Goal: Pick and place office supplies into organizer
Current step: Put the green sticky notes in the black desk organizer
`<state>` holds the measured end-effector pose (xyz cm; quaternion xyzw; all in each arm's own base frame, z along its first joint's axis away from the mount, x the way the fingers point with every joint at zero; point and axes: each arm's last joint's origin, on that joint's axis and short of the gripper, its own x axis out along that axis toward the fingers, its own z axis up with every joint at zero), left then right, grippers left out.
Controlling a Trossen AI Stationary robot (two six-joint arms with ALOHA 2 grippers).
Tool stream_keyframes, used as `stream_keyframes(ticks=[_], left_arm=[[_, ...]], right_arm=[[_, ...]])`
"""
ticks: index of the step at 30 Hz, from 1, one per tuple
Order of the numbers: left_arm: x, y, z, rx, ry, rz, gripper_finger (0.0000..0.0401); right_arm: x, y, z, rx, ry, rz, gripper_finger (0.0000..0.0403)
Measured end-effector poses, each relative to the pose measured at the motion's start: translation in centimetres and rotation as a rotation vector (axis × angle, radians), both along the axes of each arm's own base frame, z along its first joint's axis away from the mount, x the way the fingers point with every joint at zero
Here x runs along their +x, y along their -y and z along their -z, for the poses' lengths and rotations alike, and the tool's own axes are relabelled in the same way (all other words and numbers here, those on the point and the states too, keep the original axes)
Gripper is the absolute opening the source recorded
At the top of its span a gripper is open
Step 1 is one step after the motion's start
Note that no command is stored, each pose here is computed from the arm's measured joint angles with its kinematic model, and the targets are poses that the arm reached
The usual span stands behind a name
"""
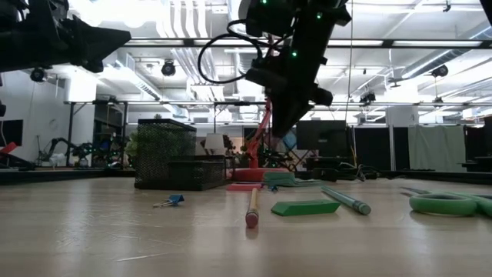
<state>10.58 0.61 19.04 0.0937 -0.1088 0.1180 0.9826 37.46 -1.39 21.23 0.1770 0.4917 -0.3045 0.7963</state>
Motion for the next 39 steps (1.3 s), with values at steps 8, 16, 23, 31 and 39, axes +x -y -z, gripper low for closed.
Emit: stream_keyframes(ticks=[8,16,23,31,39], left_arm=[[0.0,0.0,0.0,0.0,0.0,0.0,0.0],[0.0,0.0,0.0,0.0,0.002,0.0,0.0],[0.0,0.0,-0.1,0.0,0.006,-0.001,0.0],[0.0,0.0,-0.1,0.0,0.006,-0.001,0.0],[0.0,0.0,-0.1,0.001,0.005,-0.001,0.0]], right_arm=[[0.1,-0.2,0.1,0.068,-0.002,-0.057,0.018],[-0.1,0.7,0.3,-0.007,-0.016,-0.014,0.0287],[0.4,0.8,2.0,-0.046,-0.062,-0.016,0.0281],[1.0,0.9,4.4,-0.044,-0.119,-0.018,0.0251],[1.1,1.0,5.2,-0.087,-0.157,-0.044,0.0237]])
